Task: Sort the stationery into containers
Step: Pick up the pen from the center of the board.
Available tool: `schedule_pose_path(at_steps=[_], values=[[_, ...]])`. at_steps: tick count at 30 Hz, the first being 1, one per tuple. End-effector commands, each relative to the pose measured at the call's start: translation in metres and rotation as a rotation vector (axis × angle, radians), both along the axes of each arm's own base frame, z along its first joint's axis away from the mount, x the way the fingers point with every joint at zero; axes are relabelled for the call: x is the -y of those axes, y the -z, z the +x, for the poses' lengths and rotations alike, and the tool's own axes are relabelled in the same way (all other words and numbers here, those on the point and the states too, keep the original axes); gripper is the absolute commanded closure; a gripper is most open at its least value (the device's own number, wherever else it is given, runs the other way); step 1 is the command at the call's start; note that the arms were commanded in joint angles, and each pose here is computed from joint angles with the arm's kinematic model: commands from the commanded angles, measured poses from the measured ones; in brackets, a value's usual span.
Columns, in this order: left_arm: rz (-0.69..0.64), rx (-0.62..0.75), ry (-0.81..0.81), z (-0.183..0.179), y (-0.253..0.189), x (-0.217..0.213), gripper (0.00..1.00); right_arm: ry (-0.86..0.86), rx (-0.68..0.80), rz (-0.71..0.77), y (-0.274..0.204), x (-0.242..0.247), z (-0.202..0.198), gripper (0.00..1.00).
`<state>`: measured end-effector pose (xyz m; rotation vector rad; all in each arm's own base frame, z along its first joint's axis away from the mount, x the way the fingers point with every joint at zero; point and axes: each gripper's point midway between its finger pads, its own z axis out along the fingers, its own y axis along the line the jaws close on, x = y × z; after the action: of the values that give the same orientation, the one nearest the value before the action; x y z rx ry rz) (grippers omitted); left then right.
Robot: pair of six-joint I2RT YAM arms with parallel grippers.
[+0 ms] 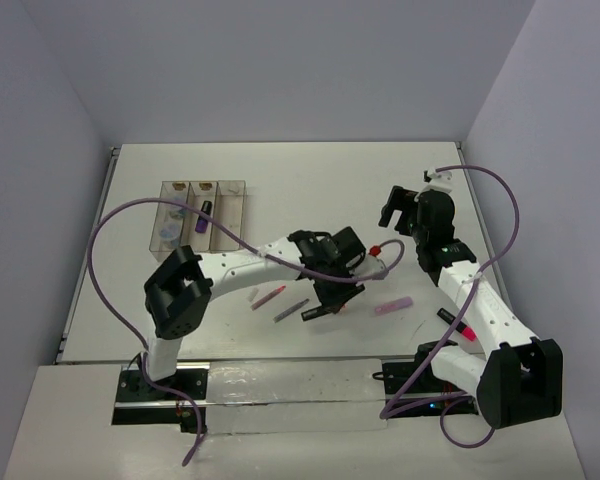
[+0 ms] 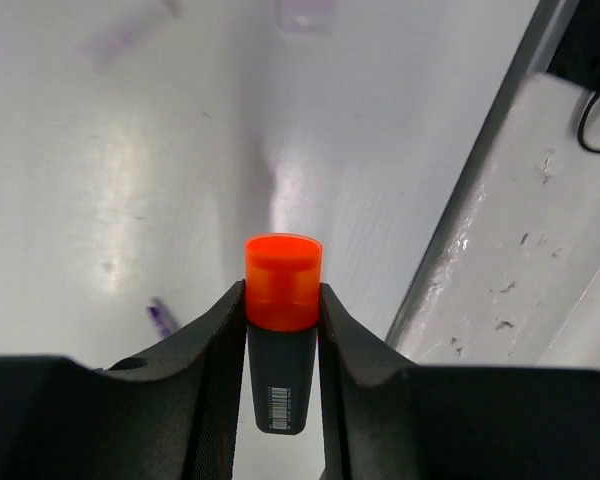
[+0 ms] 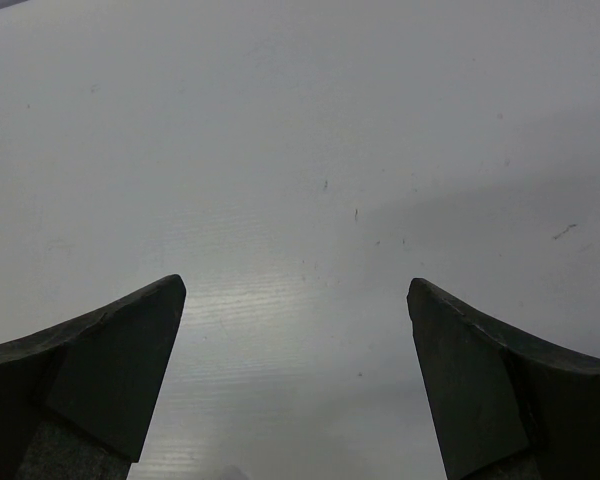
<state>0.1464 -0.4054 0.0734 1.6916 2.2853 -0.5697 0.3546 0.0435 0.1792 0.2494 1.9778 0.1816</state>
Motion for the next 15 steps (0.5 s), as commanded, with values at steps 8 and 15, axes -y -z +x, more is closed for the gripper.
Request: schedule_pose_path(at_steps=[8,15], values=[[-0.251,0.177,-0.507,0.189,-0.134,-0.110,1.00,0.090,0.047,0.076,-0.024,0.008,0.013,0.00],[-0.323,0.366,-1.041,0.316,-0.161,-0.270,1.00,0.070,0.031,0.100,-0.020,0.002,0.014,0.01]])
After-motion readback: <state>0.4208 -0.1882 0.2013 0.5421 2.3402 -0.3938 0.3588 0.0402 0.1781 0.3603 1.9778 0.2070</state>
